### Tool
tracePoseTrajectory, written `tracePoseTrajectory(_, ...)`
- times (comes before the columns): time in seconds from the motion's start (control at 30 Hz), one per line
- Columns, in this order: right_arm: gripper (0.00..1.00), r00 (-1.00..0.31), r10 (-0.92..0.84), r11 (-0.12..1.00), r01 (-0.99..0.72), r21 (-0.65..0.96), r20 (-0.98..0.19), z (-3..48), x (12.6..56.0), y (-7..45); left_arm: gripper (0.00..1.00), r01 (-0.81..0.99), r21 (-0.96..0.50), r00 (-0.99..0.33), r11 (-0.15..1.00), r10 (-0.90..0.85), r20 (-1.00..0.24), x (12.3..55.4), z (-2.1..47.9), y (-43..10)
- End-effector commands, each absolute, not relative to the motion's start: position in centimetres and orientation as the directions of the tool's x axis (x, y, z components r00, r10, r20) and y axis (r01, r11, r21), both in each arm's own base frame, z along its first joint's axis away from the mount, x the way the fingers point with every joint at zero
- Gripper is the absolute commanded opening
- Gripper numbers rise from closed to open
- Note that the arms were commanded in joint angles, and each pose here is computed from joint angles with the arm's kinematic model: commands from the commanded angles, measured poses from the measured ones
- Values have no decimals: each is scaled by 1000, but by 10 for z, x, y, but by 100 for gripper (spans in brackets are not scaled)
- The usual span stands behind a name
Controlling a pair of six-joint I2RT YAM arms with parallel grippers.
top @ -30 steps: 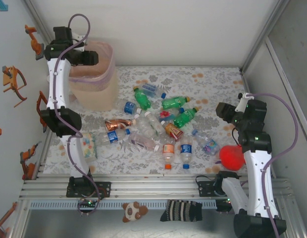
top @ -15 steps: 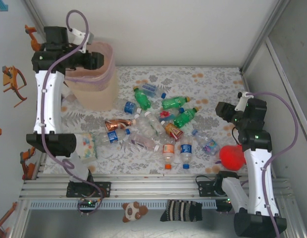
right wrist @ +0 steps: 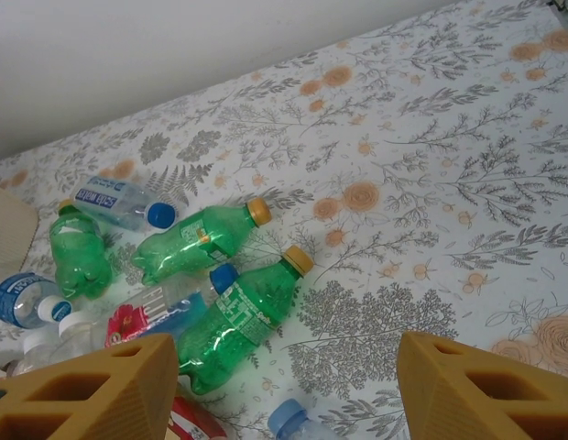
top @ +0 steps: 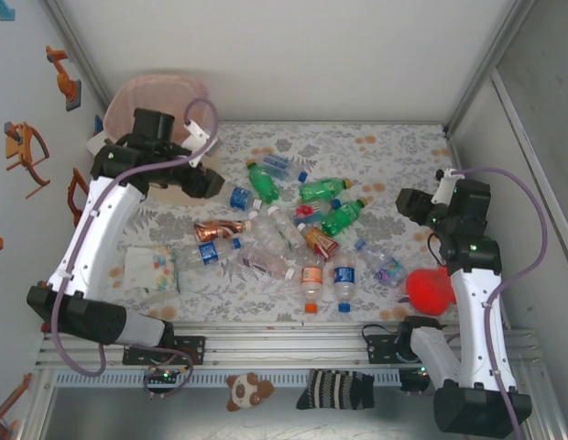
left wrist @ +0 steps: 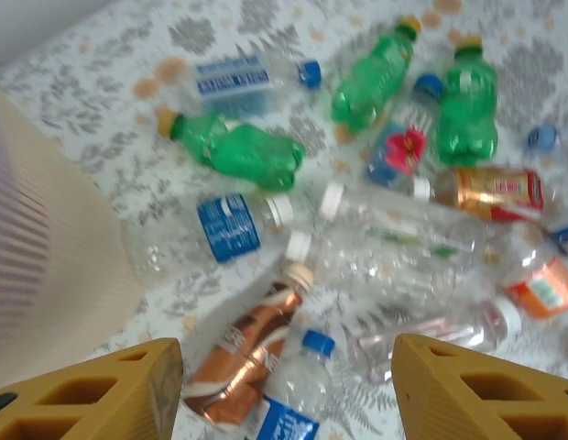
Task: Put the plastic bottles in the bin
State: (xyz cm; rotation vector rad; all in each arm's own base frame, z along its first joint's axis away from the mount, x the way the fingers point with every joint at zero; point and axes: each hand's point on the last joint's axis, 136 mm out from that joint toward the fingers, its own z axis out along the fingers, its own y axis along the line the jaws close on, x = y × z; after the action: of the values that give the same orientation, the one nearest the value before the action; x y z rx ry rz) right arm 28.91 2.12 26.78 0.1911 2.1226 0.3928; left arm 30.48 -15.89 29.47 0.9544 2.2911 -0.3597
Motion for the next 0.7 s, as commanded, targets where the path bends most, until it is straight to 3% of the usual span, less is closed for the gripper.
tracePoseTrajectory(0.0, 64, -547, 272, 935, -45, 352, -792, 273, 288, 25, 61, 757, 81, -472, 649, 628, -618, 284, 281, -149)
tracePoseTrajectory(0.17, 63, -558, 273, 932, -48, 359, -784, 270, 287, 26, 61, 787, 121, -449, 606, 695, -561, 257, 247, -140)
tracePoseTrajectory(0.4, 64, -554, 274, 934, -41, 354, -786, 270, 283, 25, 61, 768, 159, -538, 620, 761, -363, 232, 179, -116)
tracePoseTrajectory(0.67, 63, -565, 259, 937, -48, 345, -783, 274, 284, 26, 80, 830, 251, -470, 498, 867, -166, 218, 123, -101)
